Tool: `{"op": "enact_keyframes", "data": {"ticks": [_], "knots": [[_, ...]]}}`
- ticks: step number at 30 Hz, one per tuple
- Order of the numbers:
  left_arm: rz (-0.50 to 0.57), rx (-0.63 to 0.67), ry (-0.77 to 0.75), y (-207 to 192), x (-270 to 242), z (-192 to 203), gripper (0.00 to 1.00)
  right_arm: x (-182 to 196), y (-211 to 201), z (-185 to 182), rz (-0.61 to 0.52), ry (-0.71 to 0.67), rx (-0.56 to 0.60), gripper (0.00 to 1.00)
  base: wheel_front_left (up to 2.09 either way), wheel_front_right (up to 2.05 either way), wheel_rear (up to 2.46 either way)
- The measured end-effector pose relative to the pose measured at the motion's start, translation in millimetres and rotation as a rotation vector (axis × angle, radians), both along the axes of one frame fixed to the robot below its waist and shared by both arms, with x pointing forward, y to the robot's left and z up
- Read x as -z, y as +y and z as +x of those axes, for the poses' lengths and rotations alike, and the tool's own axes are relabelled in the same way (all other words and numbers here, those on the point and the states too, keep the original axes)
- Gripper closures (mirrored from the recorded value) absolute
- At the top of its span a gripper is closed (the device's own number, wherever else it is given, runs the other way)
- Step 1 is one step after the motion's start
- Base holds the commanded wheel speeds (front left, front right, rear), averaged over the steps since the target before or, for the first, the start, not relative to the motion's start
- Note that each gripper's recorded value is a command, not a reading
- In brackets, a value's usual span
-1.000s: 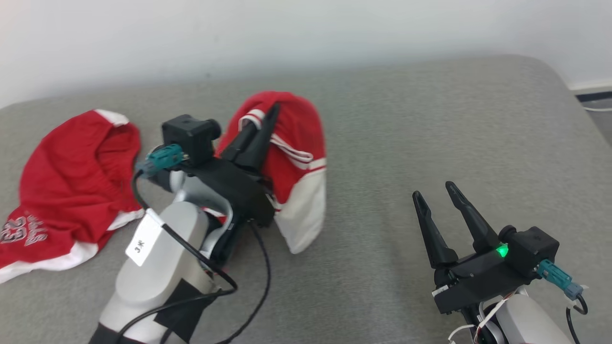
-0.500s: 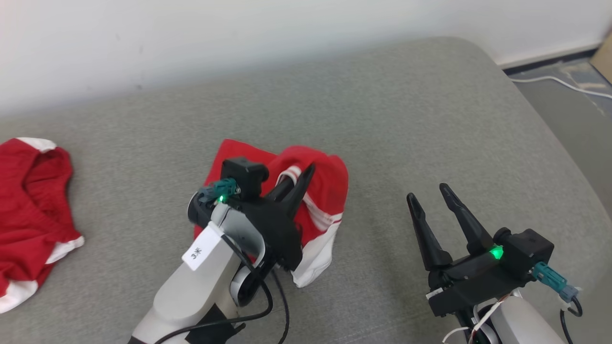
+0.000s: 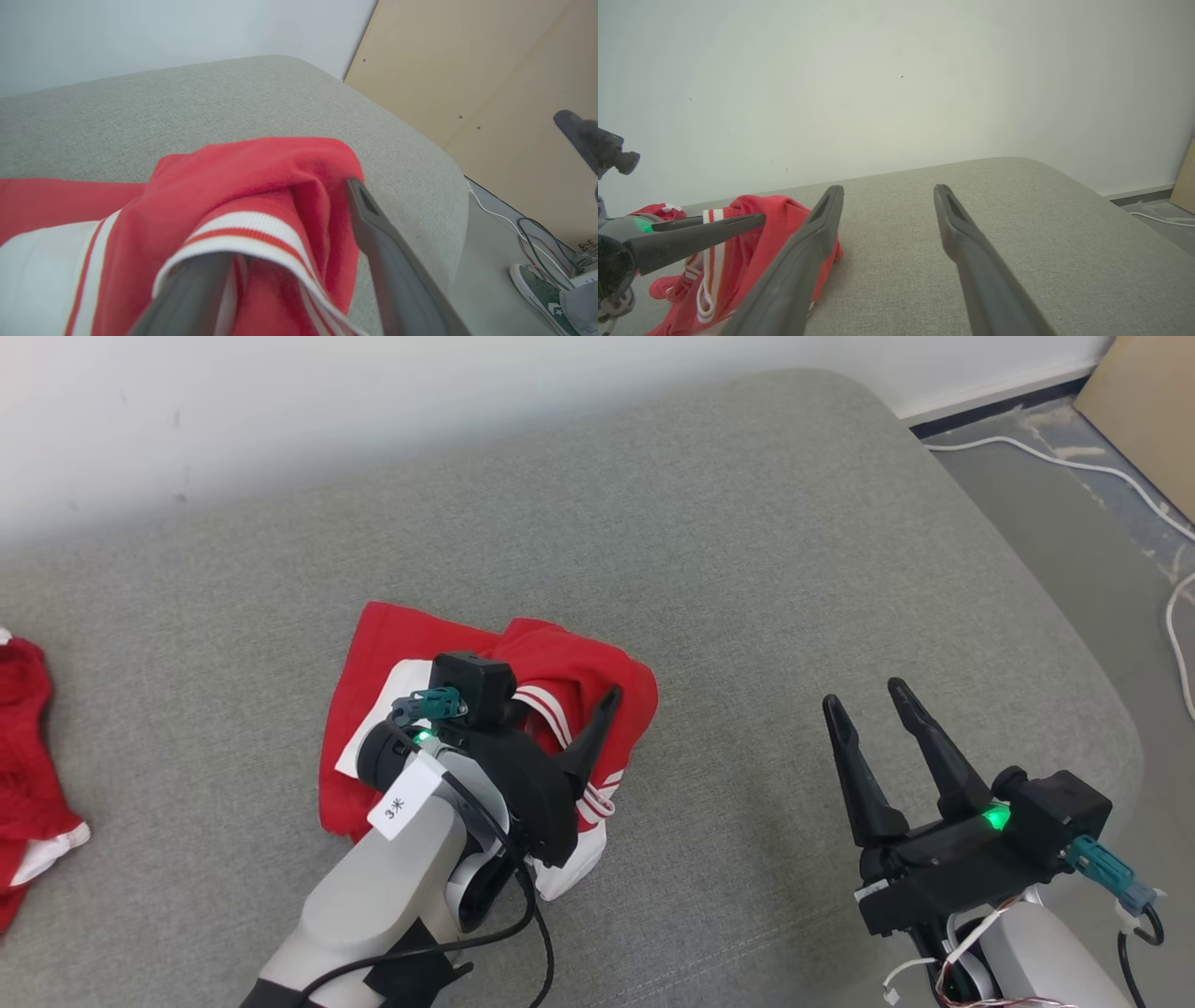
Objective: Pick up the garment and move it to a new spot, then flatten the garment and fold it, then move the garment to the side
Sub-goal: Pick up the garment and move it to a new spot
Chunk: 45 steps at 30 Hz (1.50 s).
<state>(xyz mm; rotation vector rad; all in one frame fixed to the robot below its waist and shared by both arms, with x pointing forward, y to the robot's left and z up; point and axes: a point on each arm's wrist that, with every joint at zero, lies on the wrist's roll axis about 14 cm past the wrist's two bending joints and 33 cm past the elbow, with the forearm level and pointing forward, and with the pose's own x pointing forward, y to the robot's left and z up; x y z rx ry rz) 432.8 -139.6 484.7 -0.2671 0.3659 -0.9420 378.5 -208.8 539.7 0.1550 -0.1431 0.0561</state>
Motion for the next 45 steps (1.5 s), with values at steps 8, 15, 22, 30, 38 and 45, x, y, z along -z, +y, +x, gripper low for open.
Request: {"op": "enact_keyframes", "data": {"ticks": [8,15,22,30,38,45], "knots": [[-0.042,0.036,-0.054,-3,-20,-17,0.00,-2,0,1,0.000,-0.010,-0.006,0.00,0.00,0.00,0.00],[-0.058,0.092,0.000,4,-5,-66,0.00,-1,12,2,0.010,-0.010,-0.042,0.00,0.00,0.00,0.00],[-0.104,0.033,-0.041,37,-12,-75,0.00,0,22,1,0.014,-0.012,-0.076,0.00,0.00,0.00,0.00],[-0.183,-0.169,-0.091,94,-27,-55,0.00,-7,44,3,0.016,-0.035,-0.143,0.00,0.00,0.00,0.00],[-0.175,-0.381,-0.115,153,-27,-44,0.00,-14,74,3,0.011,-0.058,-0.234,0.00,0.00,0.00,0.00],[-0.181,-0.500,-0.108,182,-25,-44,0.00,-14,100,-1,-0.003,-0.061,-0.315,0.00,0.00,0.00,0.00]]}}
